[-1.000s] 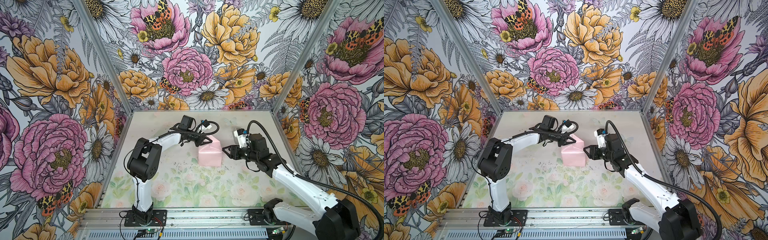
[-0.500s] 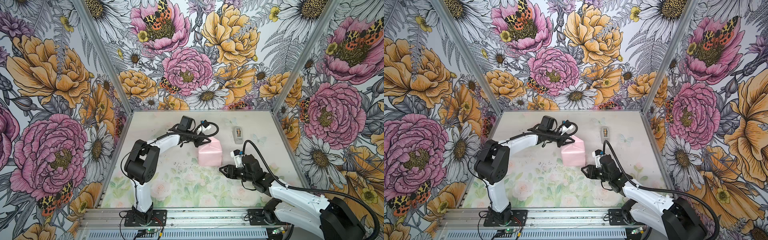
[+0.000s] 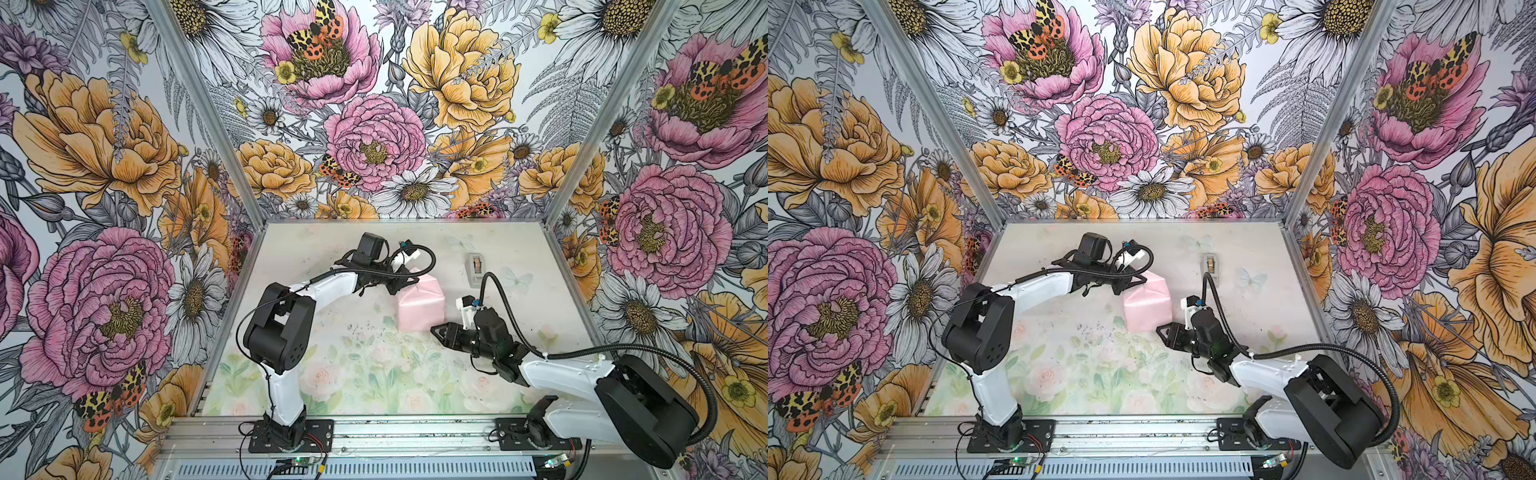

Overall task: Wrap the gift box in paper
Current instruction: 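Pull the right gripper back toward the robot while the left gripper holds the paper top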

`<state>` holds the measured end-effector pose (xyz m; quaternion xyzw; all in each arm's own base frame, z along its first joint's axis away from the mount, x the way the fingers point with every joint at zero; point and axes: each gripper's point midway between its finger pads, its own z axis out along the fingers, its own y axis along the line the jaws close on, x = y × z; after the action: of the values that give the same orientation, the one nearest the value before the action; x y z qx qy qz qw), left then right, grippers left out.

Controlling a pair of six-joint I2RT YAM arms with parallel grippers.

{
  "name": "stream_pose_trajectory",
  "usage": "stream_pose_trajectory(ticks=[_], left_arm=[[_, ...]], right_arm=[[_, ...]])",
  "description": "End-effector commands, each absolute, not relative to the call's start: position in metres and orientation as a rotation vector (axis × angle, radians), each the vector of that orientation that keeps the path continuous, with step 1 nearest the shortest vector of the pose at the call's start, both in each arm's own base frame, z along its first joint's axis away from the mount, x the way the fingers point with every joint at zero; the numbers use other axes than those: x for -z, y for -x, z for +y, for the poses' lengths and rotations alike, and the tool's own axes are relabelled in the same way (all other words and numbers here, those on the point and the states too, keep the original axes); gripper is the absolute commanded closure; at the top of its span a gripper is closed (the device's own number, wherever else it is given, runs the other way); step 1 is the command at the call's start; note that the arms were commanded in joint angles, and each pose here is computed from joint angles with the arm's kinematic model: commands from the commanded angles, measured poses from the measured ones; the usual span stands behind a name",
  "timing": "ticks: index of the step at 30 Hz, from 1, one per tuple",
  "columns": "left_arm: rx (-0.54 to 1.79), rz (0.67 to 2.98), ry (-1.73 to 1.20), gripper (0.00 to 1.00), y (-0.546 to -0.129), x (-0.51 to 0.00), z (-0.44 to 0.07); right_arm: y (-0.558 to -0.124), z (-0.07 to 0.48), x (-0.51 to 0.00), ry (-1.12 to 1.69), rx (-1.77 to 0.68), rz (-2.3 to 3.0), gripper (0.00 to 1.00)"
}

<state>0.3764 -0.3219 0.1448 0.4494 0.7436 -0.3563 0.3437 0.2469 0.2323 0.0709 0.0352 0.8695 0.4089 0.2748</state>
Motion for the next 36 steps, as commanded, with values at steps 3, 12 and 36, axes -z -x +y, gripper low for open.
stream_pose_trajectory(ticks=[3,12,36], left_arm=[[0.880,2.001,-1.156,0.97,-0.369,-0.130,-0.311],[0.911,2.003,-1.137,1.00,-0.366,-0.128,-0.312],[0.715,2.012,-0.958,1.00,-0.372,-0.150,-0.298]], right_arm=[[-0.264,0.239,-0.080,-0.105,-1.092,2.279,0.56],[-0.275,0.240,-0.074,-0.131,-1.061,2.297,0.57],[-0.286,0.210,-0.173,0.089,-0.760,2.161,0.46]])
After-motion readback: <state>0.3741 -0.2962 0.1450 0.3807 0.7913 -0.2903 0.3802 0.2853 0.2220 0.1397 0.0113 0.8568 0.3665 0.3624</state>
